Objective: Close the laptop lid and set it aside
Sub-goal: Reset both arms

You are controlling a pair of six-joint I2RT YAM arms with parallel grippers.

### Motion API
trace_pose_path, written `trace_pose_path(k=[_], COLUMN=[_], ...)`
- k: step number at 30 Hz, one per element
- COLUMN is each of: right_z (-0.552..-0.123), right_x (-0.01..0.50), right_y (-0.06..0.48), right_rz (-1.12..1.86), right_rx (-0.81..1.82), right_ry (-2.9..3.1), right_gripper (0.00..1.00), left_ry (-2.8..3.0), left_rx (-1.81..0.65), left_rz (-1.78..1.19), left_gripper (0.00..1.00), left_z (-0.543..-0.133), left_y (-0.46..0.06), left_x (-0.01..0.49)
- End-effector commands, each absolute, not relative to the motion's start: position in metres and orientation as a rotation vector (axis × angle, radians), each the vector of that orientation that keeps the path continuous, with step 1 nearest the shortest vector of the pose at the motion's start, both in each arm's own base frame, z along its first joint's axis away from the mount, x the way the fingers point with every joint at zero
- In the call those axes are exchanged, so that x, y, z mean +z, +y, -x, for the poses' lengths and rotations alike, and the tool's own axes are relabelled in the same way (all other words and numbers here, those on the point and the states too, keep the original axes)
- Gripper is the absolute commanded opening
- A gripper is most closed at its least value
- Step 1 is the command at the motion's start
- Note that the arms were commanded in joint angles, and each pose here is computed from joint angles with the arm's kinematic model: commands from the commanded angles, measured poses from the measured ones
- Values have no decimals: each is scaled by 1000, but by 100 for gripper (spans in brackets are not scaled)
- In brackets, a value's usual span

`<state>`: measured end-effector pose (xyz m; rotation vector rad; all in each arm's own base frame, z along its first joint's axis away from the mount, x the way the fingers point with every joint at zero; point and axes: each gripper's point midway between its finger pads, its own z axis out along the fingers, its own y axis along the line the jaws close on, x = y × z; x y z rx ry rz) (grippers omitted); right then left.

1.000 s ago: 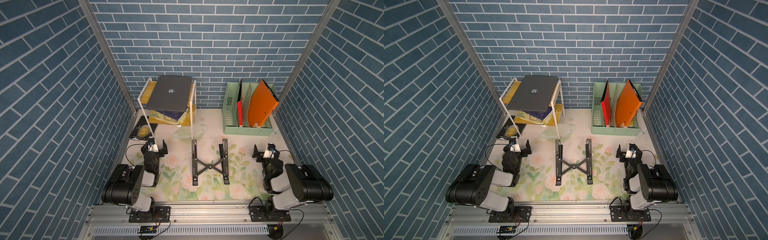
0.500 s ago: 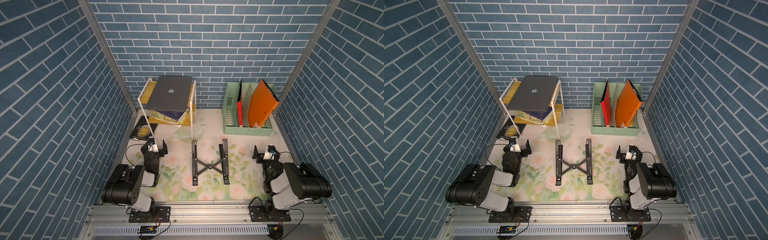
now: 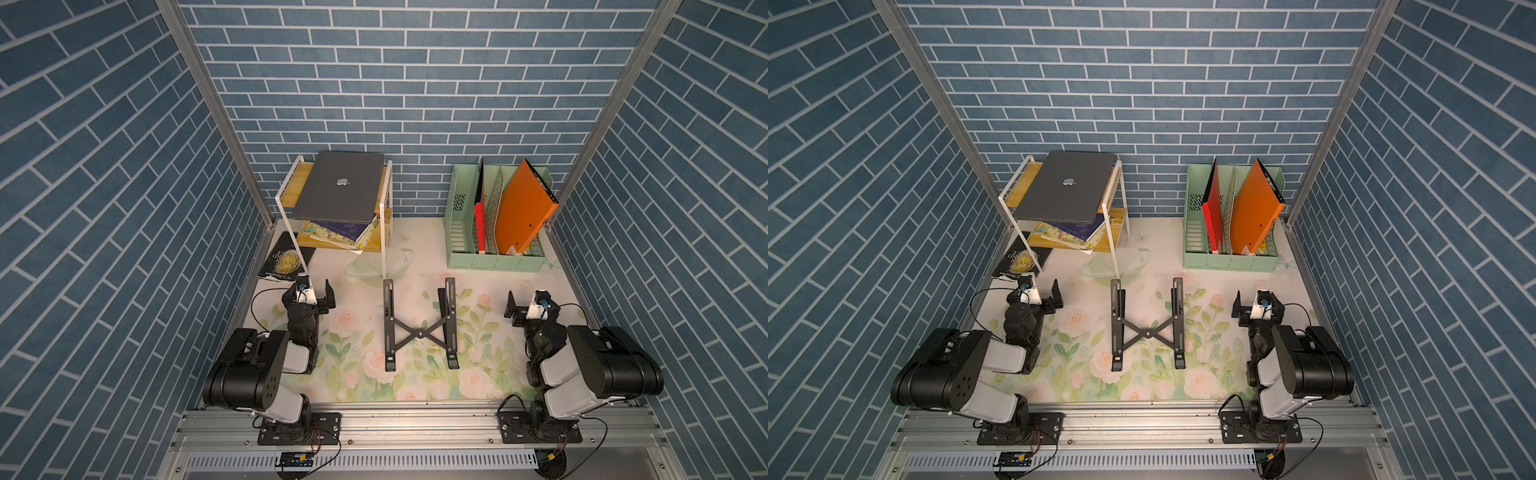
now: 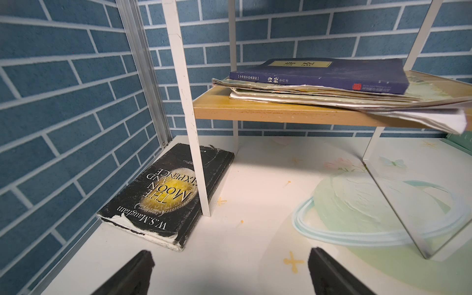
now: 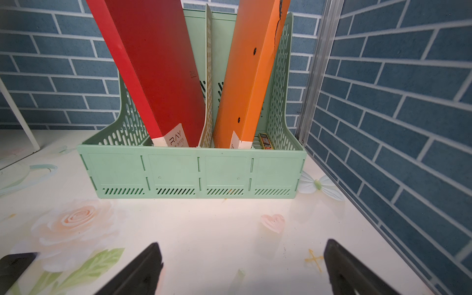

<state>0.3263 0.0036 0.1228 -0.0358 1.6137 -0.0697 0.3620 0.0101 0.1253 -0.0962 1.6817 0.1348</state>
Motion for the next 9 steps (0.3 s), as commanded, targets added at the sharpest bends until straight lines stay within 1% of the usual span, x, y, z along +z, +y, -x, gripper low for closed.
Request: trace_pose_path(k=[1,9], right_z=[-310,-309], right_x=[160,160], right_y=[3,6], right_rz=[39,56], right_rx=[-90,-93], right_ry=[1448,1448], right_gripper=[100,100], left_ry=[1647,1645], left_rx=[137,136], left_rz=[120,120], left_gripper=[100,100], left_z=[-366,-366], left_y=[13,13], left_x=[135,135])
